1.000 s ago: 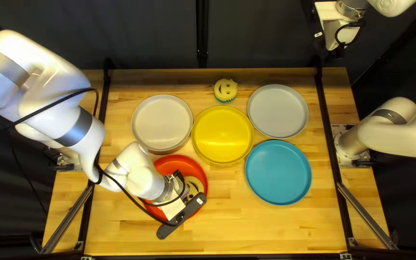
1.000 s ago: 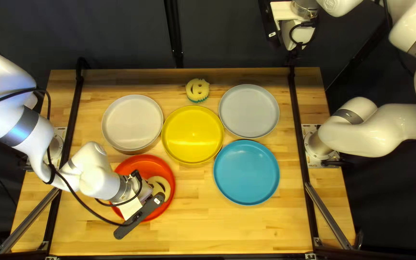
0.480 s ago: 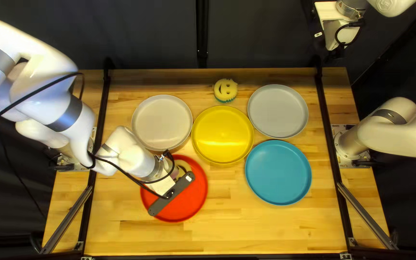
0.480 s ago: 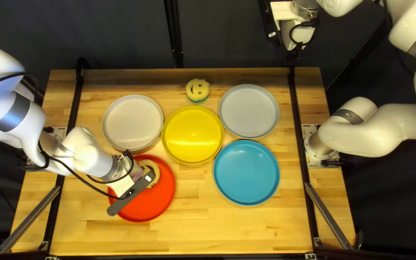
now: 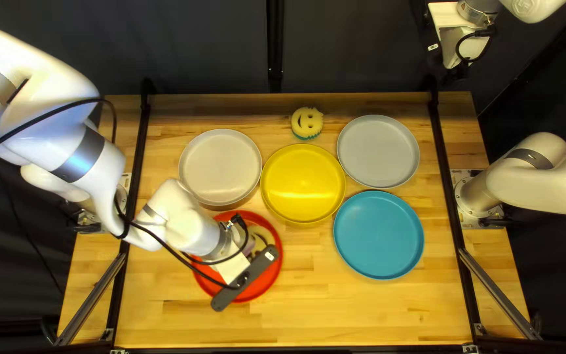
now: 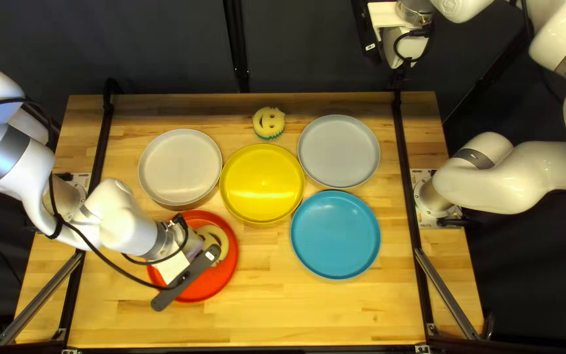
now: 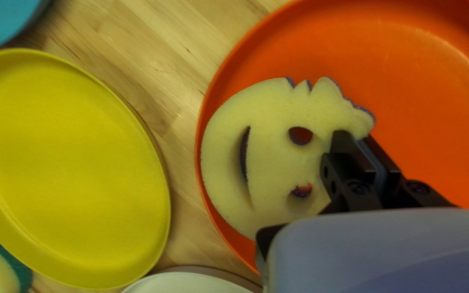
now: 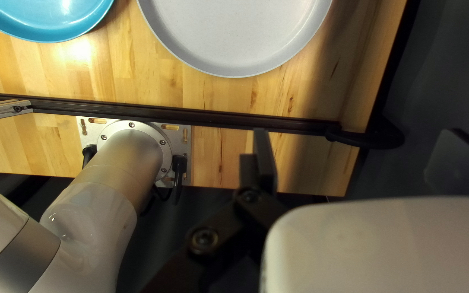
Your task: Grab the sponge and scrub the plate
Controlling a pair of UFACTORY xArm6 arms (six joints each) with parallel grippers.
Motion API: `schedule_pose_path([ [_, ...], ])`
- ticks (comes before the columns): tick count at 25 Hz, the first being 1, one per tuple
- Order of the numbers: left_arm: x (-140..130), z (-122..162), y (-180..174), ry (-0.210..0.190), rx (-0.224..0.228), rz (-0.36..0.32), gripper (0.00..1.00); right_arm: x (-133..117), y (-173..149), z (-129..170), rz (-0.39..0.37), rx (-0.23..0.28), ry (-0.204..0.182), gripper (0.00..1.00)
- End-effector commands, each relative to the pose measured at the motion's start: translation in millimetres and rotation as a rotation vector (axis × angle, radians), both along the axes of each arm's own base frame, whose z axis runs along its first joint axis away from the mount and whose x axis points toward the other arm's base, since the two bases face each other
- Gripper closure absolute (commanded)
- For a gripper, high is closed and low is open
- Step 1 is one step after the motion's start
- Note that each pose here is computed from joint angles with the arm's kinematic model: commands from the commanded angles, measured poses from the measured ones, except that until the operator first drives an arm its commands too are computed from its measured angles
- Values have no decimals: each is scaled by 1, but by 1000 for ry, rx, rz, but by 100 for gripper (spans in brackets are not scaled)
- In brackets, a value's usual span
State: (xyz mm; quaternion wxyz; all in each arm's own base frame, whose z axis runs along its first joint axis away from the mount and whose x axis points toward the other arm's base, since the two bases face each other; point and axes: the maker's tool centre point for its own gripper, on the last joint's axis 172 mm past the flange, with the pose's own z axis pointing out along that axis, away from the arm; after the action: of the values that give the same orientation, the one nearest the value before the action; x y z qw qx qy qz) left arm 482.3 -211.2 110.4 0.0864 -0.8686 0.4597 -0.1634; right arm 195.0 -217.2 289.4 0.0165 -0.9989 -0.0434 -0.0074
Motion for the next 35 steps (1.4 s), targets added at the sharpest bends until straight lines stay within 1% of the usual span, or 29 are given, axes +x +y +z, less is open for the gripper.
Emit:
schedule_pose_path([
  [1, 48, -9, -25, -49, 19, -72, 100, 0, 0, 0, 0, 0, 0, 0],
  [2, 61, -20, -33, -59, 17, -95, 100, 0, 0, 0, 0, 0, 0, 0],
  [4, 72, -37, -40, -64, 11, -126, 100, 0, 0, 0, 0, 0, 0, 0],
  [7, 72, -55, -43, -55, -9, -157, 100, 0, 0, 0, 0, 0, 0, 0],
  [8, 71, -57, -44, -52, -15, -164, 90, 0, 0, 0, 0, 0, 0, 0],
  [9, 71, -58, -44, -51, -17, -165, 0, 0, 0, 0, 0, 0, 0, 0],
  [13, 68, -58, -48, -43, -28, -183, 0, 0, 0, 0, 0, 0, 0, 0],
  [18, 44, -43, -24, -31, -22, -155, 0, 0, 0, 0, 0, 0, 0, 0],
  [25, -6, -27, 34, 11, -17, -75, 0, 0, 0, 0, 0, 0, 0, 0],
  [31, -47, -17, 69, 49, -20, -7, 0, 0, 0, 0, 0, 0, 0, 0],
  [33, -63, -9, 78, 61, -19, 19, 0, 0, 0, 0, 0, 0, 0, 0],
  [35, -84, 5, 91, 73, -16, 53, 0, 0, 0, 0, 0, 0, 0, 0],
])
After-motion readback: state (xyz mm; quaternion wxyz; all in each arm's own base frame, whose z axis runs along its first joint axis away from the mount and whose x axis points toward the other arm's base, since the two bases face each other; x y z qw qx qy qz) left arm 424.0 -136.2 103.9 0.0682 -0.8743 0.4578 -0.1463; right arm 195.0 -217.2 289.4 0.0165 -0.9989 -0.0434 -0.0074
